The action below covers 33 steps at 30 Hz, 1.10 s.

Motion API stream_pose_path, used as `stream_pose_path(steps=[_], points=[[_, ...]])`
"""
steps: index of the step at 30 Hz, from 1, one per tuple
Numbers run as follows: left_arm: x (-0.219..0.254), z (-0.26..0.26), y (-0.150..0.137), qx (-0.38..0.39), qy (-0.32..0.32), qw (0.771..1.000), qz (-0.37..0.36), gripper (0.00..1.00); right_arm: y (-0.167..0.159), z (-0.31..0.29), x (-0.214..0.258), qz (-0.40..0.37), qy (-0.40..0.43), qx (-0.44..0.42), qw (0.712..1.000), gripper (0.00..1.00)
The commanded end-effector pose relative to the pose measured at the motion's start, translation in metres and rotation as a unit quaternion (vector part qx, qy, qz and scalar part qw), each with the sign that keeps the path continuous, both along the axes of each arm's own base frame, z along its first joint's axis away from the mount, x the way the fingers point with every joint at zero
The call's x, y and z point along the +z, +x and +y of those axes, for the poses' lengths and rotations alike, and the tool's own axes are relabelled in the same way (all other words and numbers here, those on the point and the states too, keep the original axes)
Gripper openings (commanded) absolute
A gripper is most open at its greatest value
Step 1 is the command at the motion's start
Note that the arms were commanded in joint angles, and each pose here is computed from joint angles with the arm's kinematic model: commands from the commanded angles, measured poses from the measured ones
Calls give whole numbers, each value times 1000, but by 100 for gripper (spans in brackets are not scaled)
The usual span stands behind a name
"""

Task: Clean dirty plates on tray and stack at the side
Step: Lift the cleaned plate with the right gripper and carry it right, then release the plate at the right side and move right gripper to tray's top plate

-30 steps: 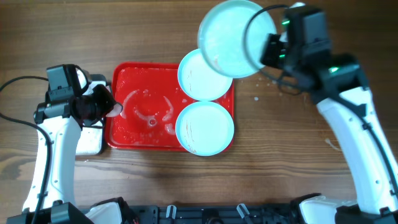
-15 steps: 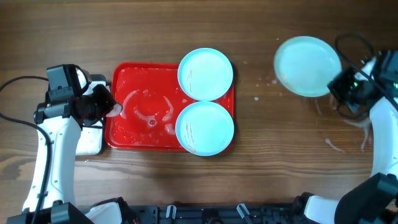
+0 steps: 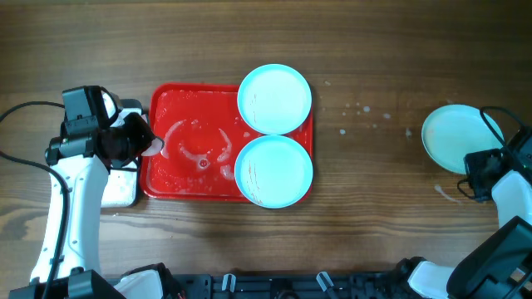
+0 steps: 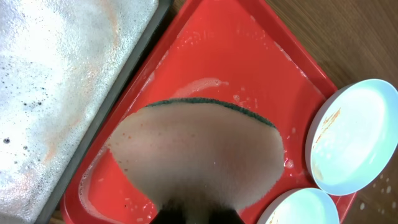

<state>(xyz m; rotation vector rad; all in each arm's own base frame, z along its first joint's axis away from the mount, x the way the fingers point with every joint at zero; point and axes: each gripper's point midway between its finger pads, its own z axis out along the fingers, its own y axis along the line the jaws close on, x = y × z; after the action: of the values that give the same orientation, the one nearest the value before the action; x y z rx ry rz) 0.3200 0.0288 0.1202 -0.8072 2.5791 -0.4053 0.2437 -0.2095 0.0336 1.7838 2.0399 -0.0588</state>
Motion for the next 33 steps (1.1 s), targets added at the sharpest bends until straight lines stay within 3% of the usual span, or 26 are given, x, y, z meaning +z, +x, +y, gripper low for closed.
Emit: stream_pose_path(steps=[1,2,3,5,9,13,20,25,33], points=[[1,0,3,2,2,1000,0,4,-10,-17,3,10,-36,-45,998,4],[0,0,3,2,2,1000,0,4,-8,-19,4,5,-39,-45,998,8],[1,0,3,2,2,1000,0,4,-5,-21,6,-1,-44,-44,998,21],[1,0,2,2,2,1000,0,4,1,-24,9,-14,-50,-42,998,67],[0,0,3,2,2,1000,0,4,29,-13,17,-64,-35,39,997,97],[0,0,2,2,1,1000,1,4,71,18,68,-142,-10,174,974,97],[0,0,2,2,1,1000,1,4,114,105,165,-172,-55,362,915,89],[-1,0,-1,0,1,1000,7,4,121,192,160,-156,-19,446,881,88],[2,1,7,1,4,1000,-10,4,123,283,165,-166,-11,503,848,85]])
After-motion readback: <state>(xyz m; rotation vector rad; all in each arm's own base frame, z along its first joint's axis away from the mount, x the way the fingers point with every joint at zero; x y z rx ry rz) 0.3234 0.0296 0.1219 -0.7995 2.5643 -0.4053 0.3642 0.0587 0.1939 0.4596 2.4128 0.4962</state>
